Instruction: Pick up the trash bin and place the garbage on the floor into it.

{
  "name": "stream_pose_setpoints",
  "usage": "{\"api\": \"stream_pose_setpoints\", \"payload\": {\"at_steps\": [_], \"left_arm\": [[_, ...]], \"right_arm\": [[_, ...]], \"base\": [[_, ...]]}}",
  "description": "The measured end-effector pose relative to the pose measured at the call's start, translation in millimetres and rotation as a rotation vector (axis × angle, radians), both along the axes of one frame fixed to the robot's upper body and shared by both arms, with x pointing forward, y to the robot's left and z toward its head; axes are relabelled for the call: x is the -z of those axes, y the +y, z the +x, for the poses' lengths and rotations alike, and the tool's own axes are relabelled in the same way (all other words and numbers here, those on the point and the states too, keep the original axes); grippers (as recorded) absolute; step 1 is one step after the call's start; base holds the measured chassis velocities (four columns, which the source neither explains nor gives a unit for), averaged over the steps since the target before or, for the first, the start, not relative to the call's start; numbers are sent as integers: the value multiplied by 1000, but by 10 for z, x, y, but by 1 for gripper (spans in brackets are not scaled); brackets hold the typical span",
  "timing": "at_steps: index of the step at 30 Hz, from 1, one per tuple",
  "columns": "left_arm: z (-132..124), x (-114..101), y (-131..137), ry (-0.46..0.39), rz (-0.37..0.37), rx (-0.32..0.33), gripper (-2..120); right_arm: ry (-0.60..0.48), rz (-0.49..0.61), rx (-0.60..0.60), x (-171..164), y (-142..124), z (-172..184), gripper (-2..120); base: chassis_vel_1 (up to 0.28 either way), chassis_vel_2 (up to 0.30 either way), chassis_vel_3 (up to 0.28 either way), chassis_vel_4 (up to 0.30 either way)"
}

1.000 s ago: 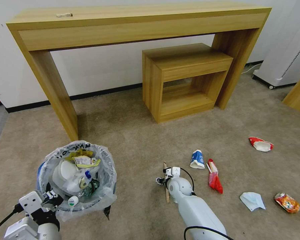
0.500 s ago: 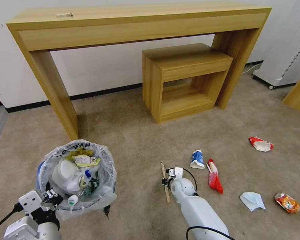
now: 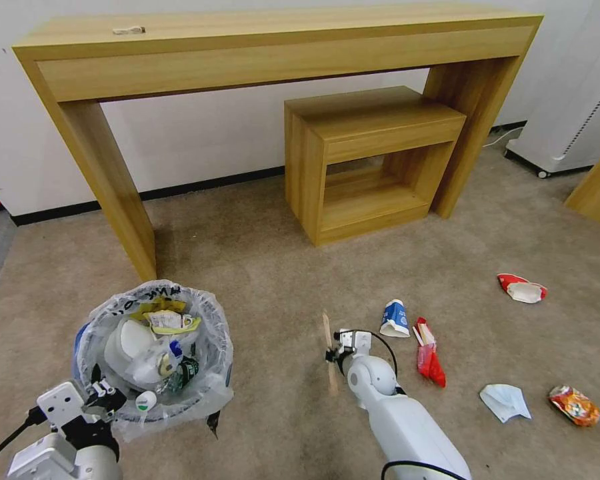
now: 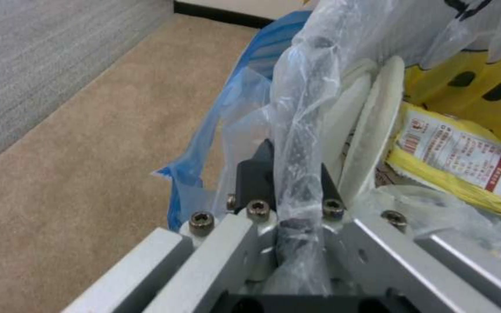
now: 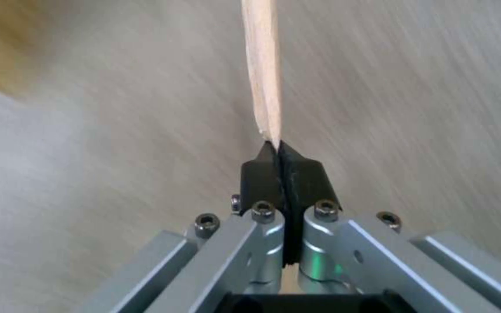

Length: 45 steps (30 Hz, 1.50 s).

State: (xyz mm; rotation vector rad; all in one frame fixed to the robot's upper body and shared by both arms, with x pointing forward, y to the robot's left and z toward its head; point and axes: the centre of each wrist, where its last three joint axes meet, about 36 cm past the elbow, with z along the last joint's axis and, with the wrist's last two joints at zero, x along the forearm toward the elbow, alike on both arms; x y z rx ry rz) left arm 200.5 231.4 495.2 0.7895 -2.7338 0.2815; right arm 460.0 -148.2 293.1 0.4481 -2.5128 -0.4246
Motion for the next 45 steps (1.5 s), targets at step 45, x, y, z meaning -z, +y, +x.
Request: {"api": "stream_pose_setpoints", "payload": {"at_steps": [45], "left_arm": [[134, 168, -228, 37, -141, 80, 0]], "right_arm": [[-859, 453, -1027, -685, 916, 342, 17]], "base": [[0, 0, 0, 0]]}}
